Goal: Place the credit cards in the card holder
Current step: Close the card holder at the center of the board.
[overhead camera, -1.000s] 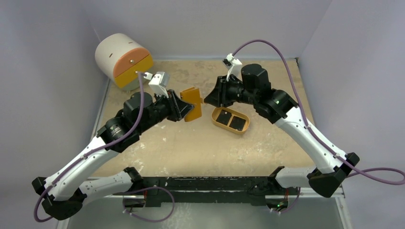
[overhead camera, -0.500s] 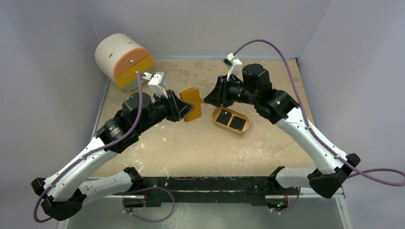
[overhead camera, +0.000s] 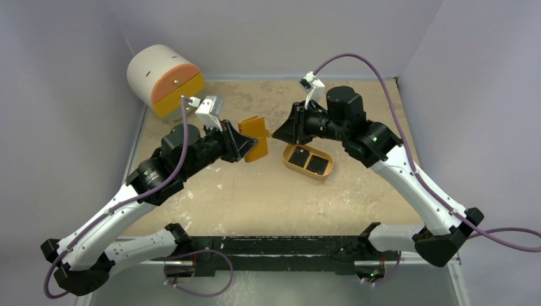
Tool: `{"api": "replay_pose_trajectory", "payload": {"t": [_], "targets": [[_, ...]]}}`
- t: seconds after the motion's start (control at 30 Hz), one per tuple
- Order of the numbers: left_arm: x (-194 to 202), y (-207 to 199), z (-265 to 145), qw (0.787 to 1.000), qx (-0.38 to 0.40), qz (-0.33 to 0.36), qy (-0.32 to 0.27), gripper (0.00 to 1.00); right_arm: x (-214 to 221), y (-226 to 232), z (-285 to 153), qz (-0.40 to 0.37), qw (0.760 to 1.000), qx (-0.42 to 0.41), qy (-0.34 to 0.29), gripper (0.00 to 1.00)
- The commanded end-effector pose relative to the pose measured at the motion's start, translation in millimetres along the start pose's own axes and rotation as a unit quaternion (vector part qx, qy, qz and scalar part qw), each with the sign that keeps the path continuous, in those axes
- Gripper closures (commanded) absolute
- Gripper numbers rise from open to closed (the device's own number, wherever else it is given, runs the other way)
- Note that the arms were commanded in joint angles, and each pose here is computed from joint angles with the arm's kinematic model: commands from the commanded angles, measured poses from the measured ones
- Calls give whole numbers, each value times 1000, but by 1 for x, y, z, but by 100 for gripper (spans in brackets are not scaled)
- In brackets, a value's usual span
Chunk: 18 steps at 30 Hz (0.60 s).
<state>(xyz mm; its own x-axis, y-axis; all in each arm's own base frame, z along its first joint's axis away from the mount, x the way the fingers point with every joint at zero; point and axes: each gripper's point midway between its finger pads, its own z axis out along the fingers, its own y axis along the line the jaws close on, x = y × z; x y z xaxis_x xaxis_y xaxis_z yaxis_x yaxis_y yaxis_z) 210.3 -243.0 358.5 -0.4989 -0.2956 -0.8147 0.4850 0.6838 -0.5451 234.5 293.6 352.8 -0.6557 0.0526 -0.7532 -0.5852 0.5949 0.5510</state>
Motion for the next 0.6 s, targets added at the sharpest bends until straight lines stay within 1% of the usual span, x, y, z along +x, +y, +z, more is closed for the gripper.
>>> {"api": "replay_pose_trajectory", "payload": {"t": [0.0, 0.13, 0.33, 0.57], "targets": [[-33, -19, -11, 998, 34, 0, -57, 100, -5, 13, -4, -8, 1000, -27, -10, 74], [-33, -20, -12, 998, 36, -1, -56, 100, -6, 14, -4, -8, 999, -30, -11, 79], [-34, -23, -12, 997, 43, -5, -59, 100, -6, 16, -3, -9, 999, -37, -10, 82], [-35, -27, -12, 997, 52, -9, -58, 100, -7, 18, -2, -8, 999, -40, -11, 82]]}}
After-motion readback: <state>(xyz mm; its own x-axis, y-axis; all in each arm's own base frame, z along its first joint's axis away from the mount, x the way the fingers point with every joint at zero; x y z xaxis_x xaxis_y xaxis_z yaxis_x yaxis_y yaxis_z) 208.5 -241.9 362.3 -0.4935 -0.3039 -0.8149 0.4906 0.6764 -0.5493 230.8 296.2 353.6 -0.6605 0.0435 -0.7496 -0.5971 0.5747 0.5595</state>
